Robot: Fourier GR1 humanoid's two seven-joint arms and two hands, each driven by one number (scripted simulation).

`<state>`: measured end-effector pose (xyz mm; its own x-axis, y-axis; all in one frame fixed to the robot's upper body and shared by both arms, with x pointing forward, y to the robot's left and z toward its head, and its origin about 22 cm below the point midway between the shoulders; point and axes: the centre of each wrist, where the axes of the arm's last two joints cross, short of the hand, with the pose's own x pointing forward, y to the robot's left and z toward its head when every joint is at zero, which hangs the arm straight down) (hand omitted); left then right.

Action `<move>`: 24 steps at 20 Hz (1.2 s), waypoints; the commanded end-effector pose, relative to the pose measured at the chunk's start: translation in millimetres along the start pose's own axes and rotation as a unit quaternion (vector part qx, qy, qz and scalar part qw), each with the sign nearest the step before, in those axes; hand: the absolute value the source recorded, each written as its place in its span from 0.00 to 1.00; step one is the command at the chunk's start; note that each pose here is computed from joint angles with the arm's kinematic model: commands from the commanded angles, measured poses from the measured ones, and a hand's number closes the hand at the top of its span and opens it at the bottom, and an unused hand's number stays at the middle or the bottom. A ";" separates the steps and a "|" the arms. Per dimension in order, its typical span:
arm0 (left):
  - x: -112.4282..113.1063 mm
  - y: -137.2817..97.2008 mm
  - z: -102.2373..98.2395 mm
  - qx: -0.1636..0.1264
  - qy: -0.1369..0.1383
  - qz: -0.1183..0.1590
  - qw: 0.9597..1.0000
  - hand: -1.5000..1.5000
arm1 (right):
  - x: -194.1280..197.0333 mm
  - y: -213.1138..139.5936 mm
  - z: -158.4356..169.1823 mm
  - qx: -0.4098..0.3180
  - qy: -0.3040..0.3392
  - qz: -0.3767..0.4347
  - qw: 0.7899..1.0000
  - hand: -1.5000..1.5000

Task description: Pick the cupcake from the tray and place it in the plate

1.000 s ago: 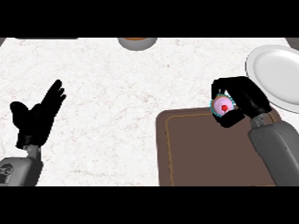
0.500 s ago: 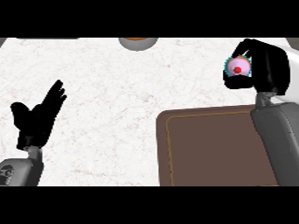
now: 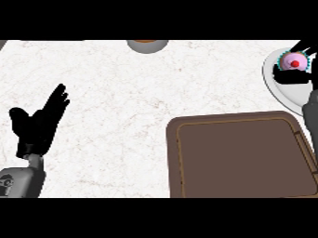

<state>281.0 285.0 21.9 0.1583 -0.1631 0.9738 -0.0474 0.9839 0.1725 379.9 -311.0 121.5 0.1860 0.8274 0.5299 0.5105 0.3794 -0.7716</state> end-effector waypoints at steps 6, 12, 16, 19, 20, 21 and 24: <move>-5.3 1.6 -12.8 -0.009 0.000 0.006 1.000 0.50 | -83.8 -11.3 -34.8 -0.002 0.040 0.021 0.999 1.00; 12.2 -17.2 -14.8 -0.015 -0.007 -0.003 1.000 0.50 | -123.0 -25.1 -40.7 0.088 0.075 0.051 0.992 1.00; 11.2 -11.1 -11.2 -0.017 -0.007 0.003 1.000 0.50 | -151.6 -39.7 -34.7 0.150 0.097 -0.013 0.984 0.00; 7.8 -0.8 -2.9 -0.015 -0.009 0.002 1.000 0.50 | -147.9 -30.3 -35.7 0.143 0.066 -0.020 0.987 0.00; 10.4 -4.3 -26.1 -0.003 -0.004 0.004 1.000 0.50 | -148.8 -32.1 -35.6 0.133 0.044 -0.033 0.990 0.00; 7.2 -10.8 -8.4 -0.023 -0.002 -0.001 1.000 0.50 | -147.1 -37.3 -39.9 0.112 0.033 -0.031 0.993 0.00; -5.5 -14.8 -4.2 -0.012 -0.003 0.004 1.000 0.50 | -147.7 -46.9 -42.9 0.057 -0.030 -0.068 0.996 0.00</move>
<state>292.2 275.9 26.3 0.1466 -0.1623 0.9758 -0.0199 0.9858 0.1670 366.2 -460.9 84.2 0.1992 0.7761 0.5983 0.3496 0.5141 -0.7833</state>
